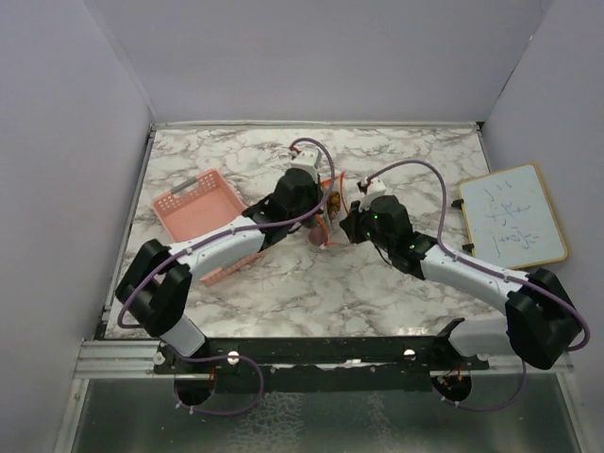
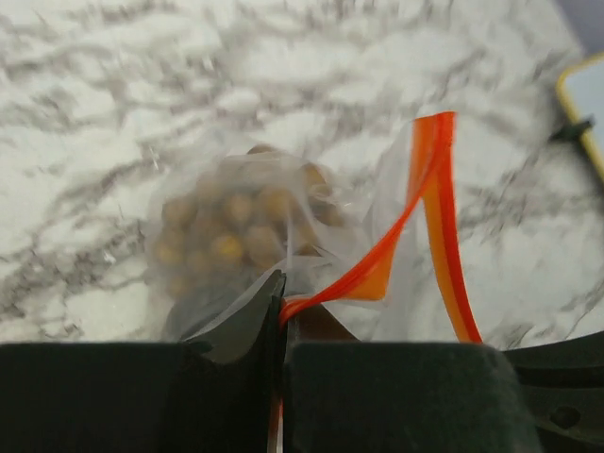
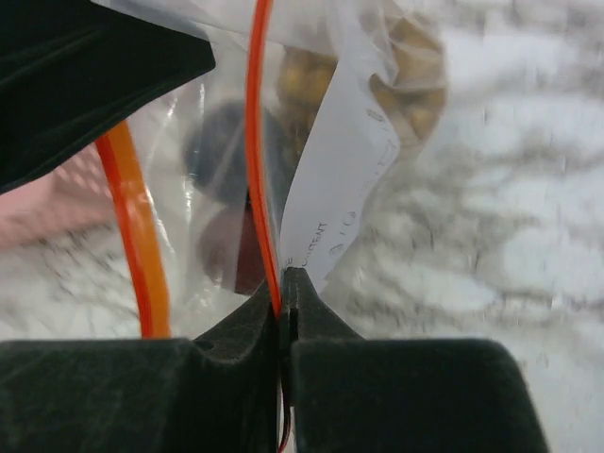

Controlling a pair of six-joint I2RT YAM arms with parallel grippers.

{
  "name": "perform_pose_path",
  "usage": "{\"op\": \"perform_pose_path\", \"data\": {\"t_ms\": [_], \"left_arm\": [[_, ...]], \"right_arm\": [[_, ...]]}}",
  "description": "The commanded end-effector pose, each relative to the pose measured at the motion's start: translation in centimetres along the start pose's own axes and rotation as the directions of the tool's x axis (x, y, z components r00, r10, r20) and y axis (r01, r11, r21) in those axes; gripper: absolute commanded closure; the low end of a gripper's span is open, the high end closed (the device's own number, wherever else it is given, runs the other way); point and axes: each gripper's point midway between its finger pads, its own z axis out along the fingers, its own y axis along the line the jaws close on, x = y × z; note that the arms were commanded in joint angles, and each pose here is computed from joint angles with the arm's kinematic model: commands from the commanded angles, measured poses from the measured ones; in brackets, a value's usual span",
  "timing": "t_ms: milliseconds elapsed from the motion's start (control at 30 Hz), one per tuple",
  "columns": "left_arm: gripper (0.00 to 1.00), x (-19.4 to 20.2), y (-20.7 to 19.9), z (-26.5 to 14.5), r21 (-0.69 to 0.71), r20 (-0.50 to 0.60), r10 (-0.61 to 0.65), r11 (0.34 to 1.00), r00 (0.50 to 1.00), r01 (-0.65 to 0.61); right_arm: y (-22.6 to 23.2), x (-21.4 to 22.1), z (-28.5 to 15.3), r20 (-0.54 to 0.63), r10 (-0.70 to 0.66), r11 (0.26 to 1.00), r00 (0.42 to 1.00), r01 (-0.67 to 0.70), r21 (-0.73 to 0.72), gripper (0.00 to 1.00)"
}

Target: Open the zip-top bag and remove the fake food

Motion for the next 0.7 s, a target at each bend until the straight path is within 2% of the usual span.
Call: {"op": "perform_pose_path", "data": {"t_ms": [0,100,133,233,300,367,500,600,667], "left_arm": [[1.00,7.5,-1.2,0.2,0.061,-0.189,0.110,0.993,0.976,-0.100],[1.00,9.2,-1.8,0.4,0.083,-0.218,0.110,0.992,0.970,-0.094],[1.00,9.4,-2.2,0.5,0.099,-0.220,0.111,0.991,0.969,-0.090],[1.00,9.9,-3.0,0.4,0.134,-0.232,0.119,0.987,0.965,-0.090],[1.00,10.1,-3.3,0.5,0.148,-0.240,0.123,0.985,0.963,-0.089],[1.00,10.6,-3.5,0.4,0.152,-0.251,0.126,0.984,0.960,-0.090],[1.00,11.2,-3.9,0.1,0.156,-0.262,0.127,0.984,0.957,-0.088],[1.00,11.0,-4.8,-0.1,0.172,-0.259,0.126,0.982,0.958,-0.082],[1.00,10.7,-5.4,-0.2,0.184,-0.253,0.115,0.980,0.960,-0.069]], "right_arm": [[-2.4,5.8,-0.6,-0.080,0.066,0.995,0.995,-0.060,0.080,0.99],[-3.7,7.2,-1.7,-0.083,0.075,0.989,0.994,-0.063,0.131,0.97],[-4.3,7.4,-2.2,-0.080,0.072,0.986,0.994,-0.059,0.156,0.94],[-6.2,7.3,-4.0,-0.065,0.078,0.965,0.995,-0.059,0.254,0.71],[-6.7,7.0,-5.3,-0.044,0.088,0.957,0.995,-0.072,0.280,0.65],[-6.3,6.3,-6.5,-0.025,0.090,0.963,0.996,-0.081,0.257,0.71],[-4.6,4.0,-8.9,0.014,0.122,0.977,0.992,-0.123,0.172,0.75],[-2.7,1.6,-10.2,0.081,0.149,0.985,0.986,-0.154,0.071,0.97],[-1.7,0.7,-10.4,0.107,0.153,0.988,0.982,-0.155,0.011,0.99]]}}
